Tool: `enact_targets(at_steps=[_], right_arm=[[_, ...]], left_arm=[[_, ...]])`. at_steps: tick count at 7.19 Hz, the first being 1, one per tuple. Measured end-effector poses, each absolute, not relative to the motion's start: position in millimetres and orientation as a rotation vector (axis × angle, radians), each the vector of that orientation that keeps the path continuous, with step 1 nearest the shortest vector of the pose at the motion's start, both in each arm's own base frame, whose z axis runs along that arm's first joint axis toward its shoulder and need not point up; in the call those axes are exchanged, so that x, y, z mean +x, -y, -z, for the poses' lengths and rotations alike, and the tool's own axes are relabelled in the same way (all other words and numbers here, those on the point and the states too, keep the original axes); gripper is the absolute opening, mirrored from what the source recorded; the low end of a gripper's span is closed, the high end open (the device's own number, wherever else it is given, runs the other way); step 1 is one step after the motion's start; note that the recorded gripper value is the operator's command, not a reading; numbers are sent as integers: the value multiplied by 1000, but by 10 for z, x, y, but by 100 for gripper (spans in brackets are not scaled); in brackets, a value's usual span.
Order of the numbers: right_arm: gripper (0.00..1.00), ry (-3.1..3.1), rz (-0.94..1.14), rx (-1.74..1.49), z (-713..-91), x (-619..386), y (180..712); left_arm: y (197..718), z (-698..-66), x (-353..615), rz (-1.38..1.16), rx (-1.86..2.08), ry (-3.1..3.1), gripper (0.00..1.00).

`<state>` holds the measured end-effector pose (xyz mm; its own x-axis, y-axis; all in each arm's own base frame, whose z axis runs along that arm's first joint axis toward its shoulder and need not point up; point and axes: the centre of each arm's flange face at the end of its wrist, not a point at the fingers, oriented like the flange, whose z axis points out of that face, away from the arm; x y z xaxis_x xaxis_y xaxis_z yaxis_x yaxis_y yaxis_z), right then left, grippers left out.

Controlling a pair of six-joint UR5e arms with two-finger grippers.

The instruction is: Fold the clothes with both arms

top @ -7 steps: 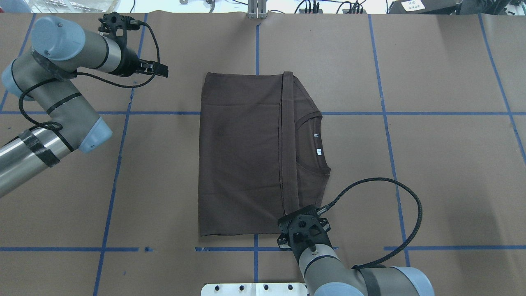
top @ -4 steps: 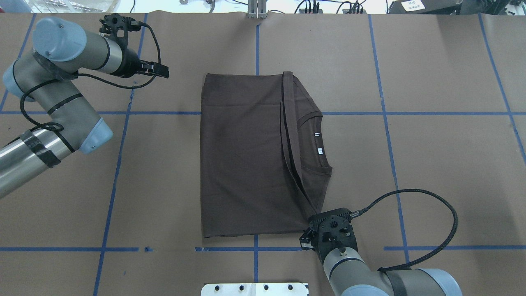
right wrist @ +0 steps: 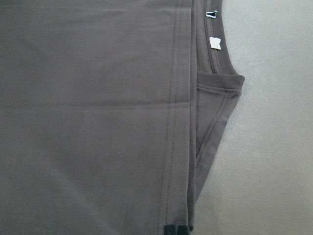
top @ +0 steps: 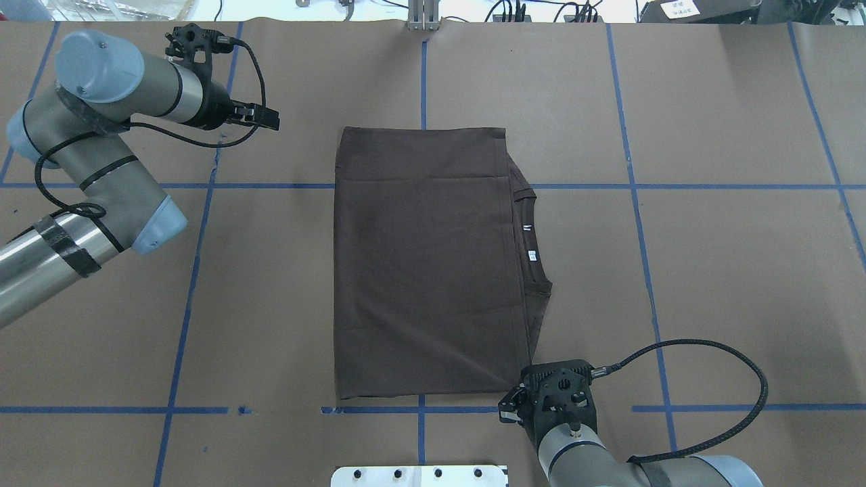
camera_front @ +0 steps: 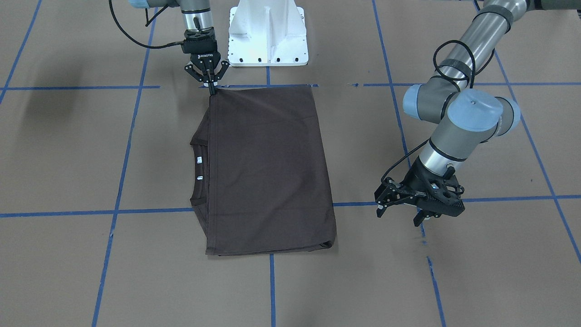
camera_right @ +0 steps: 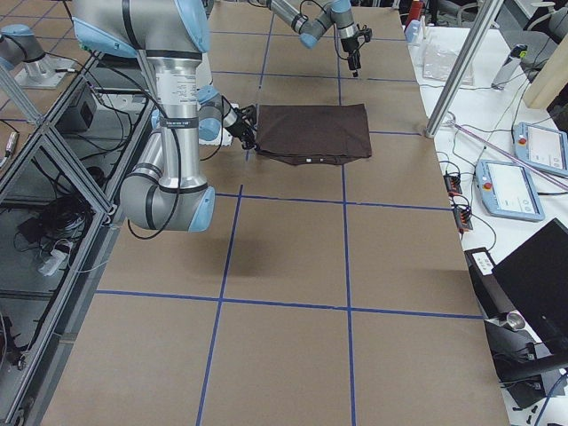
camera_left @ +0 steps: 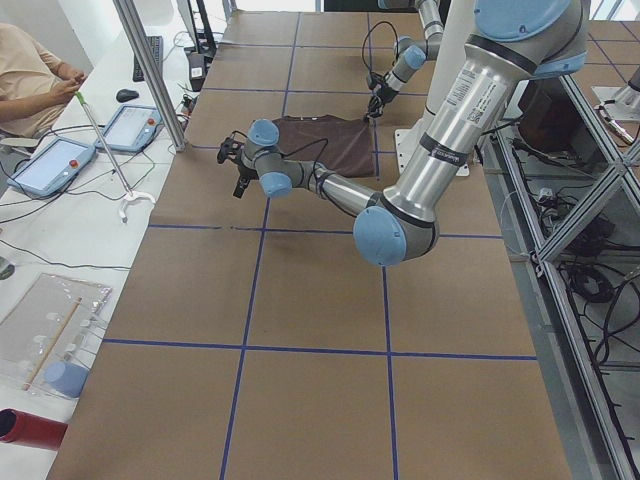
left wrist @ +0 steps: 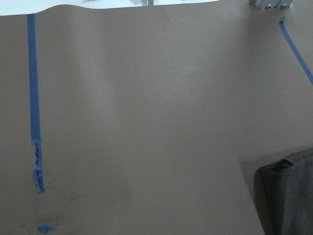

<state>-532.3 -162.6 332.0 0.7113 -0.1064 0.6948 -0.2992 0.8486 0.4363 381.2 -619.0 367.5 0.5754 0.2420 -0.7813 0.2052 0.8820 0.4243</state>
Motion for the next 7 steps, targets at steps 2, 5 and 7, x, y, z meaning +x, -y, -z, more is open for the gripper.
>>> enact_targets(at_steps=[2, 5, 7], right_arm=[[100, 807, -120, 550, -3216, -5265, 1631], [100, 986, -193, 470, -2771, -4944, 1866], [100, 1118, -324, 411, -2604, -4803, 2016]], left_arm=[[6177, -3654, 3822, -10, 504, -977, 100], [5848, -3367, 4091, 48, 448, -1063, 100], [5008, -3164, 4369, 100, 360, -1168, 100]])
